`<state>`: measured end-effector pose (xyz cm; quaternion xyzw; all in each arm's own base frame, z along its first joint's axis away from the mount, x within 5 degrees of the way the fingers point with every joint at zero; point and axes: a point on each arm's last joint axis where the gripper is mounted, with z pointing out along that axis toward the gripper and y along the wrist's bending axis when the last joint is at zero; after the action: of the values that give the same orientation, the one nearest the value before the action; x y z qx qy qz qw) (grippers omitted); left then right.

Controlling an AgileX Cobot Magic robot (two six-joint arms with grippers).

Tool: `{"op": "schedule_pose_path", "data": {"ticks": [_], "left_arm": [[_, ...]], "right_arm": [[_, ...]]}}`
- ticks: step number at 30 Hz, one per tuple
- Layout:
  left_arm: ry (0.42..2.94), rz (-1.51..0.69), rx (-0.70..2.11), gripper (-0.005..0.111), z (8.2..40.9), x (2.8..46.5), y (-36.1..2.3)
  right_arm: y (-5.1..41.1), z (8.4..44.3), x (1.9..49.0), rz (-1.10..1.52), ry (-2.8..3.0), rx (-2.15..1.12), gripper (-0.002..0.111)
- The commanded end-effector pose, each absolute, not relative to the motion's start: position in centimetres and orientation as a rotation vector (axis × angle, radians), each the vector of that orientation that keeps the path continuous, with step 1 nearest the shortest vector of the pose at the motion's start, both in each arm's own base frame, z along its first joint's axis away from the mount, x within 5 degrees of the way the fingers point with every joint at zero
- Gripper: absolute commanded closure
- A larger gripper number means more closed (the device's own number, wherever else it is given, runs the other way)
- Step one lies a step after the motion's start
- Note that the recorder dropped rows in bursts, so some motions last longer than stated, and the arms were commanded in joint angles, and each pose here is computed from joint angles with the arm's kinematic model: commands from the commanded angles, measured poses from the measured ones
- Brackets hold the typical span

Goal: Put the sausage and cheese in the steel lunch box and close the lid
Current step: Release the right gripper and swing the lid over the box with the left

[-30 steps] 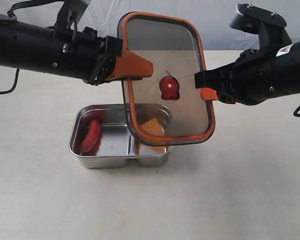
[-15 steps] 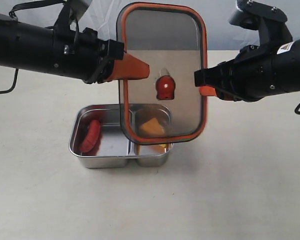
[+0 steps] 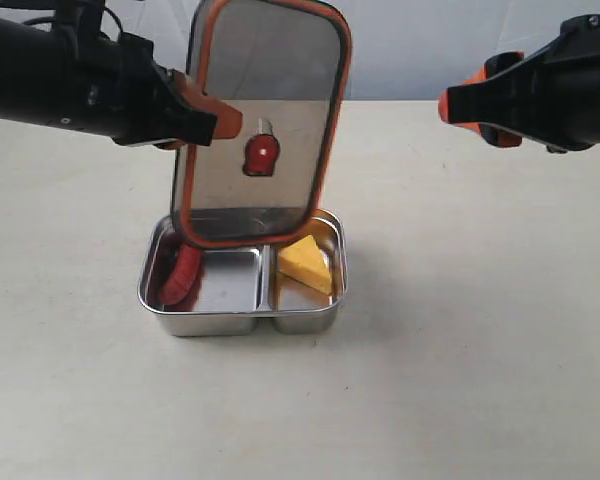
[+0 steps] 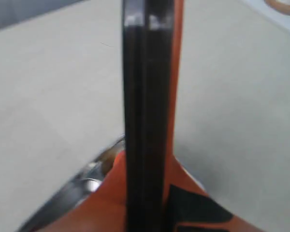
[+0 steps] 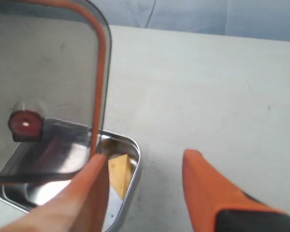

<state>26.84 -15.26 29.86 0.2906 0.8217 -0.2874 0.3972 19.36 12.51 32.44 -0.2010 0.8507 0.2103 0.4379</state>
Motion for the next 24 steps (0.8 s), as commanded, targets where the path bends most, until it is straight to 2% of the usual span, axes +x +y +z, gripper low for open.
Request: {"op": "schedule_pose_path", "data": {"ticks": [1,8,16,20,24], "left_arm": [[1.967,-0.447,0.852,0.107,31.6,26.6,-14.0],[1.886,-0.132,1.146,0.107,30.8,26.3,-13.4],[1.62,0.089,1.41,0.107,29.4,24.2,-17.3],[1.659,0.202,1.501,0.107,27.8,24.0,-17.4],[1.753,0.431,1.532,0.107,26.6,24.2,-17.1]], "right_arm": [[11.5,33.8,18.9,0.495,2.051,-0.471,0.062],[11.3,34.1,18.6,0.498,2.036,-0.466,0.062],[11.3,34.1,18.6,0.496,2.04,-0.47,0.062],[11.3,34.0,18.5,0.496,2.055,-0.476,0.062],[11.3,33.9,18.5,0.495,2.055,-0.478,0.062]]}}
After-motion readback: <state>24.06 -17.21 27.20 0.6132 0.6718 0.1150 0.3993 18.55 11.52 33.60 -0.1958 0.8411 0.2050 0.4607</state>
